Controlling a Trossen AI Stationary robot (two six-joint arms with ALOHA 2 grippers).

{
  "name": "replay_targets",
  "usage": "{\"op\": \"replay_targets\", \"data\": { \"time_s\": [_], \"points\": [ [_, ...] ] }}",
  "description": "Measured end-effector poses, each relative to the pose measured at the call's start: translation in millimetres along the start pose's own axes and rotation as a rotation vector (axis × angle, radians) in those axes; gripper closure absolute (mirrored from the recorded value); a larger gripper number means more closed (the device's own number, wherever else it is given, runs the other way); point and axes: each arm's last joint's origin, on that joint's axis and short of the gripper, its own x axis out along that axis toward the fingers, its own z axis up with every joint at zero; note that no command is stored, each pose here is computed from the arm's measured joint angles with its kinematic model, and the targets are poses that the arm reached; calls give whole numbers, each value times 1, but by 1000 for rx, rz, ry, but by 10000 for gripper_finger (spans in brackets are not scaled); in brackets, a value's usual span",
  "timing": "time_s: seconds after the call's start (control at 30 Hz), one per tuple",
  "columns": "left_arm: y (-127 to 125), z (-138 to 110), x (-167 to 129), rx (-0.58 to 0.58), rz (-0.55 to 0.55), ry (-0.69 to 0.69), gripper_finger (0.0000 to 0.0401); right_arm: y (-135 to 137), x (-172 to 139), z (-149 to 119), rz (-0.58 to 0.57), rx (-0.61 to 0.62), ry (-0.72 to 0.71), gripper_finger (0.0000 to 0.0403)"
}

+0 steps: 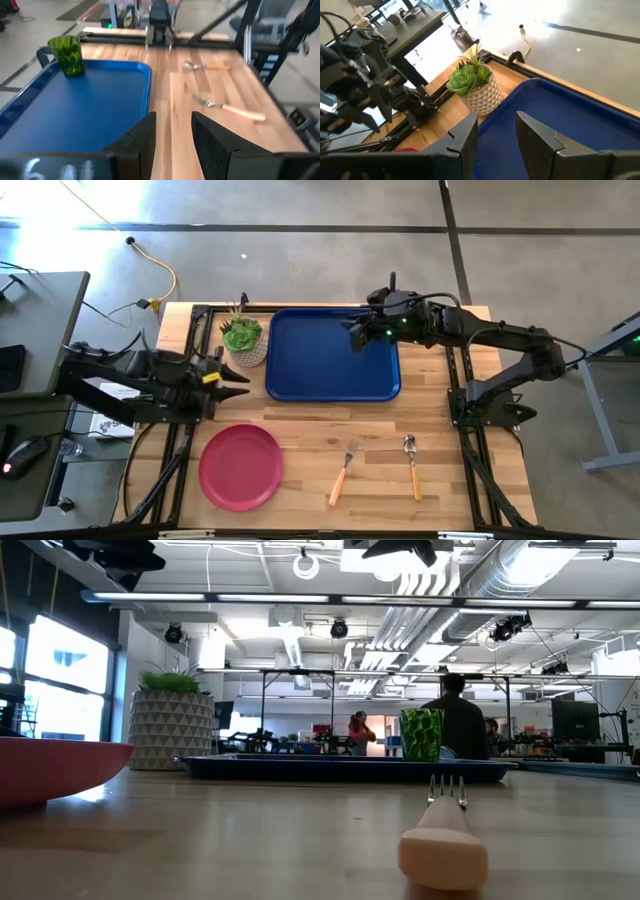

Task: Pick and place plate/cup/fork/spoon on tray
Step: Put the pink plate on the blue serving tray to the bottom left of the green cup

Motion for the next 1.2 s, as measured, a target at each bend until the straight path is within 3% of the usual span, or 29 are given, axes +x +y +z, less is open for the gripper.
{"op": "replay_targets", "data": {
  "time_s": [0.3, 0.57, 1.2],
  "points": [
    [-8, -3, 25, 104, -72, 125, 288, 0, -1, 1, -4, 4, -6, 279],
    [-10, -16, 40, 158, -72, 290, 288, 0, -1, 1, -5, 4, -6, 279],
    [-19, -40, 72, 207, -206, 555, 288, -1, -1, 0, -5, -5, -1, 279]
  ]
}}
